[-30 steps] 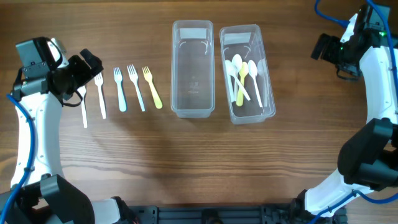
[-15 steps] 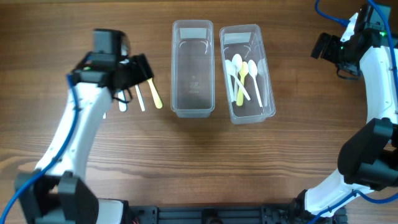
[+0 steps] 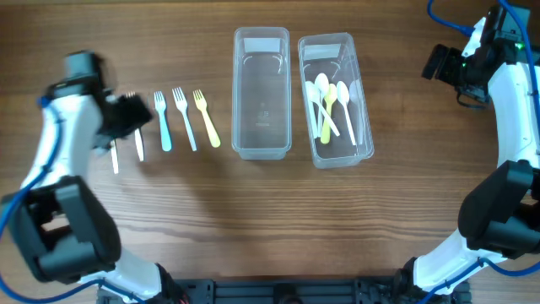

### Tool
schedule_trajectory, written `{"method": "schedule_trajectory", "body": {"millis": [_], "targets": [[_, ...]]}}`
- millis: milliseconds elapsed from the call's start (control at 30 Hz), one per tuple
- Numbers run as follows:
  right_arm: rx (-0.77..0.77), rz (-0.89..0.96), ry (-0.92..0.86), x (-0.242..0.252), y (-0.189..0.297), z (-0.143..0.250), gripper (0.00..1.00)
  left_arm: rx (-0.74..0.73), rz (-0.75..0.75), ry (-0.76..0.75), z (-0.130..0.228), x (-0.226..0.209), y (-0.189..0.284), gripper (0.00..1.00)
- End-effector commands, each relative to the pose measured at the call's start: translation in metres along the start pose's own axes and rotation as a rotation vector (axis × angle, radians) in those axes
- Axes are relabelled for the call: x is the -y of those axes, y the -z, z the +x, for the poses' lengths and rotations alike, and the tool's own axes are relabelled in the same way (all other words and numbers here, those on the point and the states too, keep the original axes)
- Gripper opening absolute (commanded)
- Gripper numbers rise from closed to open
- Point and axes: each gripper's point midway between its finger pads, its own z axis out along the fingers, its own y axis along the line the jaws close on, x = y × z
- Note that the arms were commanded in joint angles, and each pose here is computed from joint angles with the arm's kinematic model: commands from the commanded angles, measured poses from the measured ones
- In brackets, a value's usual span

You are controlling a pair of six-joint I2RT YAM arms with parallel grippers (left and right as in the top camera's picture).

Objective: Pack container
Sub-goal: 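Reach the left gripper to the leftmost white fork and grasp it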

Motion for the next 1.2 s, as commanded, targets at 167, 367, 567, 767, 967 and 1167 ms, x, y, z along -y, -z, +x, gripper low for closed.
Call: {"method": "schedule_trajectory", "body": {"millis": [167, 367, 567, 767, 967, 1167], "targets": [[-0.020, -0.007, -0.002, -0.001, -0.008, 0.004, 0.99, 0.084, -0.026, -0.174, -0.046, -0.064, -0.008, 0.92], [-0.020, -0.007, -0.002, -0.001, -0.008, 0.004, 1.00, 0.102, -0.028, -0.261, -0.056, -0.057, -0.027, 0.87], [-0.020, -0.007, -0.002, -0.001, -0.008, 0.004, 1.00, 0.023, 0.045, -0.429, -0.043, -0.047, -0.058, 0.67], [-0.020, -0.007, -0.002, -0.001, -0.008, 0.004, 0.99, 0.032, 0.102, -0.503, -0.045, -0.035, -0.070, 0.66], [-0.020, -0.007, -0.002, -0.001, -0.008, 0.004, 1.00, 0.076, 0.101, -0.565, -0.055, -0.031, -0.073, 0.68], [-0.020, -0.007, -0.002, -0.001, -0.008, 0.004, 1.00, 0.060, 0.078, -0.614, -0.051, -0.022, -0.085, 0.56]]}}
